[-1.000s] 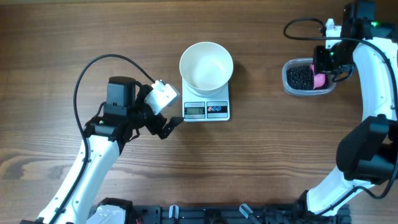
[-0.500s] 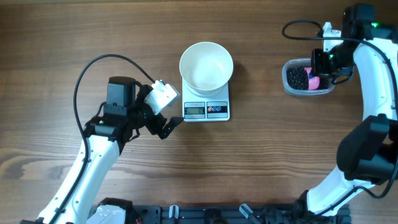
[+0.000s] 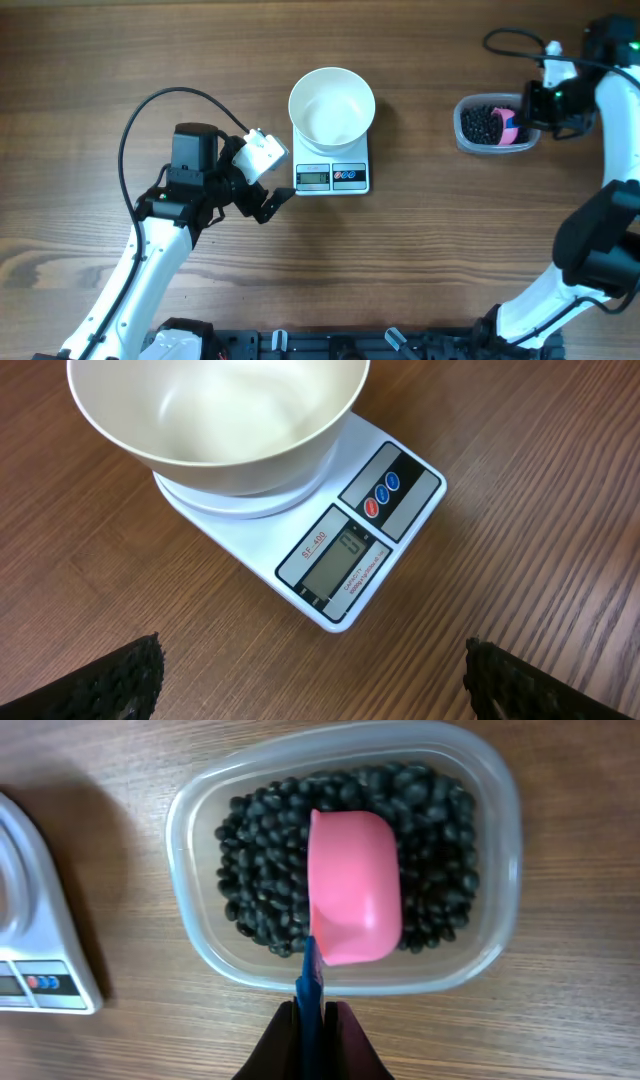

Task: Scoop item into bowl and weigh 150g on scale
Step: 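Drag the scoop through the beans with right gripper to fill it, then lift the filled scoop with right gripper and carry it over the bowl, then tip the scoop with right gripper to pour beans into the bowl, then move the empty scoop with right gripper back to the bean tub, then dig the scoop into the beans with right gripper to refill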

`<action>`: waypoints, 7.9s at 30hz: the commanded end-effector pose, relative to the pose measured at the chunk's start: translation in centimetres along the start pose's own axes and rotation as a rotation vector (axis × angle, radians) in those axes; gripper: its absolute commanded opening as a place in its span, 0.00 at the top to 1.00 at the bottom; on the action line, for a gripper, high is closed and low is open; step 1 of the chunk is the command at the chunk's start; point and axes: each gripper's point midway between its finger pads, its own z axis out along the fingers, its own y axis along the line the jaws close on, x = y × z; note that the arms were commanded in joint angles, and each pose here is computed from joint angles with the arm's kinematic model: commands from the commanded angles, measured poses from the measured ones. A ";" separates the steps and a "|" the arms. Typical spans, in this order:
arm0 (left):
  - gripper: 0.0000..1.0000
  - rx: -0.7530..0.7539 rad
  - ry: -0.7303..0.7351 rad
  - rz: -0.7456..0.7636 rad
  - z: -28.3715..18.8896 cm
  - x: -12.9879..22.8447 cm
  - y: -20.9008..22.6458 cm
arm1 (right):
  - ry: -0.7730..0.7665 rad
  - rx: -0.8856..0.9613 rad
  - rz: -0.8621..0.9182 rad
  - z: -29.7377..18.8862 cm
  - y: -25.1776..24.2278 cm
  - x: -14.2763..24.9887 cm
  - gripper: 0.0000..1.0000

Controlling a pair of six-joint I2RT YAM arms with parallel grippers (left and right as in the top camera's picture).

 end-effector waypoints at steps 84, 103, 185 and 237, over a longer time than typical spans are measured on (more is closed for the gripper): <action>0.00 0.001 0.004 -0.012 0.1 0.3 0.0 | -0.185 -0.819 0.176 -5.4 -0.2 1.3 0.96; 0.00 0.001 0.004 -0.012 0.1 0.3 0.0 | -0.036 -1.094 -0.041 -6.4 16.1 0.5 0.96; 0.00 0.001 0.004 -0.012 0.1 0.3 0.0 | -0.297 0.380 -0.070 -13.0 7.9 1.2 0.96; 0.00 0.001 0.004 -0.012 0.1 0.3 0.0 | -0.119 -0.052 0.037 -0.3 2.5 1.5 0.96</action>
